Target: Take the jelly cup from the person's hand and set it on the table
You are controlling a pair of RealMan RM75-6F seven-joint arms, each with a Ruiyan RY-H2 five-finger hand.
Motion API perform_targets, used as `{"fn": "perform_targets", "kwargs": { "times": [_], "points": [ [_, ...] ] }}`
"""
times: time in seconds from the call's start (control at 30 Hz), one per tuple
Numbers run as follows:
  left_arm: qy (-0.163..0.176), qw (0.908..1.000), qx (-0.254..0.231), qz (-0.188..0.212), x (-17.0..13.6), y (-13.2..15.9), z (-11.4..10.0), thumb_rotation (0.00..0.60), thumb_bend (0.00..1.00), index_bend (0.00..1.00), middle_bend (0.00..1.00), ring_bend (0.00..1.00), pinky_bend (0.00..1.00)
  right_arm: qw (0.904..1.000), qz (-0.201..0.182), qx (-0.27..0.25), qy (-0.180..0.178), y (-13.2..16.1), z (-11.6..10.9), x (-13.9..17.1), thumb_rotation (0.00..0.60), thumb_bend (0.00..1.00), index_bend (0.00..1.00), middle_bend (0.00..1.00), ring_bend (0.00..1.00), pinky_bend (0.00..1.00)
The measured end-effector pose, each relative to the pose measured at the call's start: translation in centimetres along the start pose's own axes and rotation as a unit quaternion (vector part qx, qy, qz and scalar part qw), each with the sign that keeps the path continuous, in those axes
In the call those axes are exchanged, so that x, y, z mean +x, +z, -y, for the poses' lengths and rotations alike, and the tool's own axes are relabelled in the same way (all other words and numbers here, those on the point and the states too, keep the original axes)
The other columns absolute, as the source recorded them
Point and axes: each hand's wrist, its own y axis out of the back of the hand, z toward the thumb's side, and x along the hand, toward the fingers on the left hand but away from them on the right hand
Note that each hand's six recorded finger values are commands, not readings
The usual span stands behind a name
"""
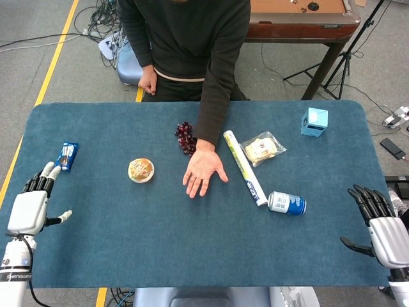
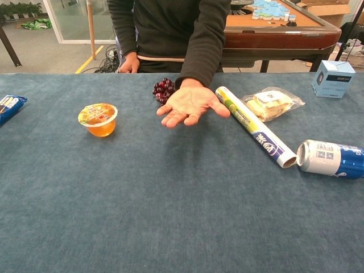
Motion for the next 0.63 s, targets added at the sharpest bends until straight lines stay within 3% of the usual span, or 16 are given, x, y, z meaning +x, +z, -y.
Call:
{"fn": "perform_targets", "kwargs": {
  "times": [0.37,0.63],
  "points": [
    [0.029,0.9983,0.042,0.026,-3.6,1.3,0.4,0.6,0.14,0.0,0.0,0.0,0.08,0.9999,0.008,-0.007,0.004,-0.3,0.5,0.3,0.6,0.07,0.02,0.04,0.0,0.06],
    [0.014,0.9974,0.067,0.024,-4.9,1.2,1.4,0.6,0.14,0.0,0.0,0.0,0.07,0.9999,0.009,-0.007,0.003,-0.3,0.5,0.5,0.6,0.07,0.02,0.04,0.0,0.06]
  ]
}}
